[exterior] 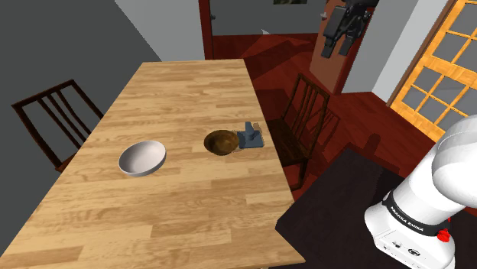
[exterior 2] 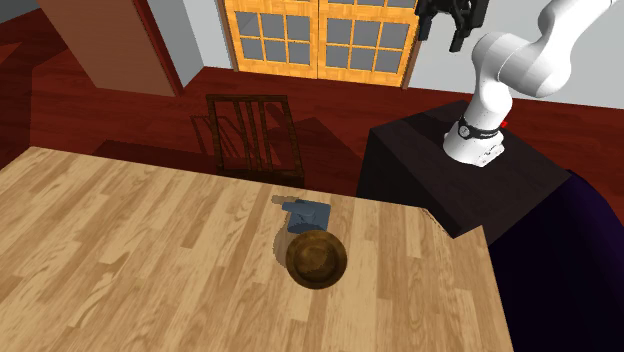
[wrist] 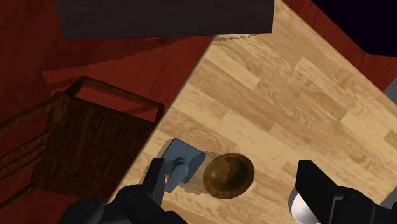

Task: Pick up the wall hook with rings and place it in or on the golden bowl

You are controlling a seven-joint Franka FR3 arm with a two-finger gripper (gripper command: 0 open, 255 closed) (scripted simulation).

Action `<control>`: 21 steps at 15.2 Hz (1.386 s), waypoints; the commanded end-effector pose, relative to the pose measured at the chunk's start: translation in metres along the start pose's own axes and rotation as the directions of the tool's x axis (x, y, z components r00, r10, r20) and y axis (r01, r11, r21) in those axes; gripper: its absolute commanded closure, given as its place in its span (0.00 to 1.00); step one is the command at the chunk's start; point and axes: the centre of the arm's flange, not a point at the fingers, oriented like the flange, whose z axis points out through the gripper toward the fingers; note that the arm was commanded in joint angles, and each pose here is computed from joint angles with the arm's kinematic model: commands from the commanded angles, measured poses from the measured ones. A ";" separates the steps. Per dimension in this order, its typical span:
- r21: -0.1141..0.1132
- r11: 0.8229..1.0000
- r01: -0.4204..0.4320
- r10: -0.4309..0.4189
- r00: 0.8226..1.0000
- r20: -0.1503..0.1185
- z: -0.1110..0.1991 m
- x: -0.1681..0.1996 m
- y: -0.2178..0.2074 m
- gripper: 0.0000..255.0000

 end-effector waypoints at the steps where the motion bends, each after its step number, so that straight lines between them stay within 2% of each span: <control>1: 0.000 1.000 0.000 0.000 1.000 0.000 0.000 0.000 0.000 0.00; 21: -0.084 0.996 -0.015 0.018 0.999 0.035 0.223 0.145 0.010 0.00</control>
